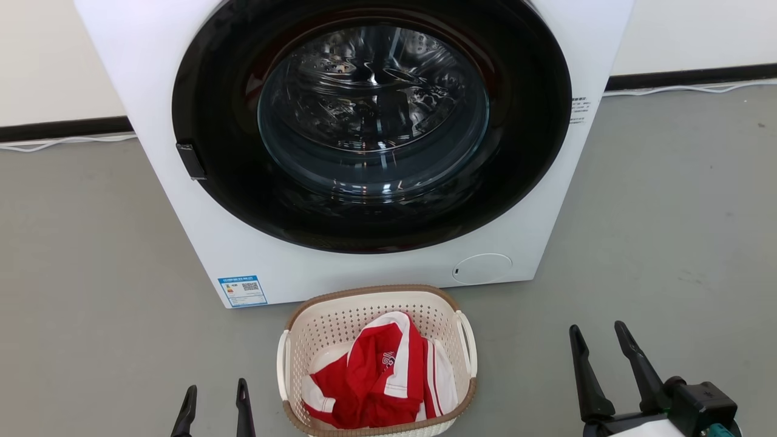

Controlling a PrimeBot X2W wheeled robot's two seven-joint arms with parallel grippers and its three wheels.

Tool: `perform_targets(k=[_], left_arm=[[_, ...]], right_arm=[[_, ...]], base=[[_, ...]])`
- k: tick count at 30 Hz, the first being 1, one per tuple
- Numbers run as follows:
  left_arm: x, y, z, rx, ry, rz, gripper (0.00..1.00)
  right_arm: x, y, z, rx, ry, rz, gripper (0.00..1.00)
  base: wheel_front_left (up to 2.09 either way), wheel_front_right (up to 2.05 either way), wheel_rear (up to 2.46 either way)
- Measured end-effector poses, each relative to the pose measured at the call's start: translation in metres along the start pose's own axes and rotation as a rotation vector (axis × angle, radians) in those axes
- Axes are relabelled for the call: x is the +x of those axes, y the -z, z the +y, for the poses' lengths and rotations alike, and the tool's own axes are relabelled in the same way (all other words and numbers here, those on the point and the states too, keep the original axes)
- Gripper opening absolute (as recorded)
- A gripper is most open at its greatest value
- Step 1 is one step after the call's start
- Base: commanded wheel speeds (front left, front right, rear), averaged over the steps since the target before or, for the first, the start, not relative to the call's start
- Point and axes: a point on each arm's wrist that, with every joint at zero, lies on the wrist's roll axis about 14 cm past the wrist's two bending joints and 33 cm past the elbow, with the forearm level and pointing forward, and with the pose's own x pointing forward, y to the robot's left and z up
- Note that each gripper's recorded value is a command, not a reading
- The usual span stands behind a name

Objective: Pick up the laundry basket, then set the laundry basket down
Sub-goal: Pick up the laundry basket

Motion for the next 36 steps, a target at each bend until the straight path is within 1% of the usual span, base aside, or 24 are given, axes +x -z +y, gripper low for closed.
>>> perform_targets(k=[7, 15, 21, 26, 31, 36], left_arm=[[0.002, 0.006, 0.002, 0.012, -0.001, 0.022, 1.0], [0.013, 0.019, 0.001, 0.021, 0.006, 0.066, 1.0], [0.048, 0.035, -0.006, 0.017, 0.034, 0.107, 1.0], [0.079, 0.06, -0.011, -0.004, 0.052, 0.172, 1.0], [0.116, 0.083, -0.016, -0.01, 0.063, 0.224, 1.0], [0.14, 0.118, -0.014, -0.007, 0.054, 0.311, 1.0]], right_arm=[[0.001, 0.006, -0.006, -0.001, 0.019, 0.019, 1.0], [0.01, 0.021, -0.01, 0.0, 0.03, 0.068, 1.0], [0.044, 0.034, -0.014, 0.002, 0.033, 0.099, 1.0], [0.073, 0.052, -0.017, 0.003, 0.033, 0.136, 1.0], [0.102, 0.078, -0.018, -0.003, 0.025, 0.188, 1.0], [0.13, 0.11, -0.022, -0.015, 0.027, 0.251, 1.0]], base=[[0.0, 0.0, 0.0], [0.0, 0.0, 0.0], [0.0, 0.0, 0.0], [0.0, 0.0, 0.0], [0.0, 0.0, 0.0], [0.0, 0.0, 0.0]])
